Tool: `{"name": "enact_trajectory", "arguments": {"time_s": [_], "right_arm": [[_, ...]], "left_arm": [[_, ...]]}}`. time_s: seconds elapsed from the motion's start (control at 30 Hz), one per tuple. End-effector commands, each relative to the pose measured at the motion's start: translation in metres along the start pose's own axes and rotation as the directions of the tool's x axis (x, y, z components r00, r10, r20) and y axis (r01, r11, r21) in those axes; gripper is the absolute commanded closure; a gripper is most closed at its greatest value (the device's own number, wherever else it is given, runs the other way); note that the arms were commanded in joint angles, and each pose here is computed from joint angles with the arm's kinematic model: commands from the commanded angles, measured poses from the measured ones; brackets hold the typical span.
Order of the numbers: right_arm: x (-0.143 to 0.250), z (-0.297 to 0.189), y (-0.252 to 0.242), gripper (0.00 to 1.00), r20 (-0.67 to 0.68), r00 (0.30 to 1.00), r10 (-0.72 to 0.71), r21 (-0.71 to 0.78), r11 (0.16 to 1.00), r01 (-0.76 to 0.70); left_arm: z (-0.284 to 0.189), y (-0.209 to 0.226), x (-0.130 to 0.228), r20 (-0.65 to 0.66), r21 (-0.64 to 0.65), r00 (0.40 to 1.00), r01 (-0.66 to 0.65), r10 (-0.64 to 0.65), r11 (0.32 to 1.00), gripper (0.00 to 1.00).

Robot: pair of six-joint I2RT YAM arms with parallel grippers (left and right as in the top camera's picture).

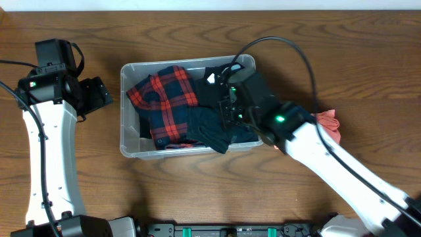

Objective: Pack container
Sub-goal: 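Tuck and flatten the black garment in the bin, withdraw right gripper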

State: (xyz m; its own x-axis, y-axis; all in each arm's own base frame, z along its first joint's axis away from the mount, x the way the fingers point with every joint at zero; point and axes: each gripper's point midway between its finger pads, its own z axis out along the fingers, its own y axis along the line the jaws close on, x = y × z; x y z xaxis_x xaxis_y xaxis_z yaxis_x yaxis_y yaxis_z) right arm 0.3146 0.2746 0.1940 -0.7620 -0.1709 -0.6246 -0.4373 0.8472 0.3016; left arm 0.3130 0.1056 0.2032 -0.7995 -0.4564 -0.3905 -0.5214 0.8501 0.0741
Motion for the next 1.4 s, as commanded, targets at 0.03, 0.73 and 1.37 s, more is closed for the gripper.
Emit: {"name": "enact_trajectory", "arguments": {"time_s": [0.03, 0.73, 1.37], "right_arm": [[0.01, -0.004, 0.033, 0.98, -0.03, 0.996, -0.079, -0.125, 0.989, 0.074], [0.107, 0.1, -0.007, 0.96, -0.389, 0.921, -0.006, -0.008, 1.0, 0.002], [-0.044, -0.114, -0.156, 0.09, 0.249, 0.902, 0.353, 0.121, 0.912, -0.391]], "left_arm": [[0.001, 0.003, 0.0, -0.002, -0.014, 1.0, 0.004, -0.004, 1.0, 0.02], [0.001, 0.003, 0.0, -0.002, -0.013, 1.0, 0.004, -0.004, 1.0, 0.02], [0.001, 0.003, 0.0, -0.002, -0.013, 1.0, 0.004, -0.004, 1.0, 0.02]]}}
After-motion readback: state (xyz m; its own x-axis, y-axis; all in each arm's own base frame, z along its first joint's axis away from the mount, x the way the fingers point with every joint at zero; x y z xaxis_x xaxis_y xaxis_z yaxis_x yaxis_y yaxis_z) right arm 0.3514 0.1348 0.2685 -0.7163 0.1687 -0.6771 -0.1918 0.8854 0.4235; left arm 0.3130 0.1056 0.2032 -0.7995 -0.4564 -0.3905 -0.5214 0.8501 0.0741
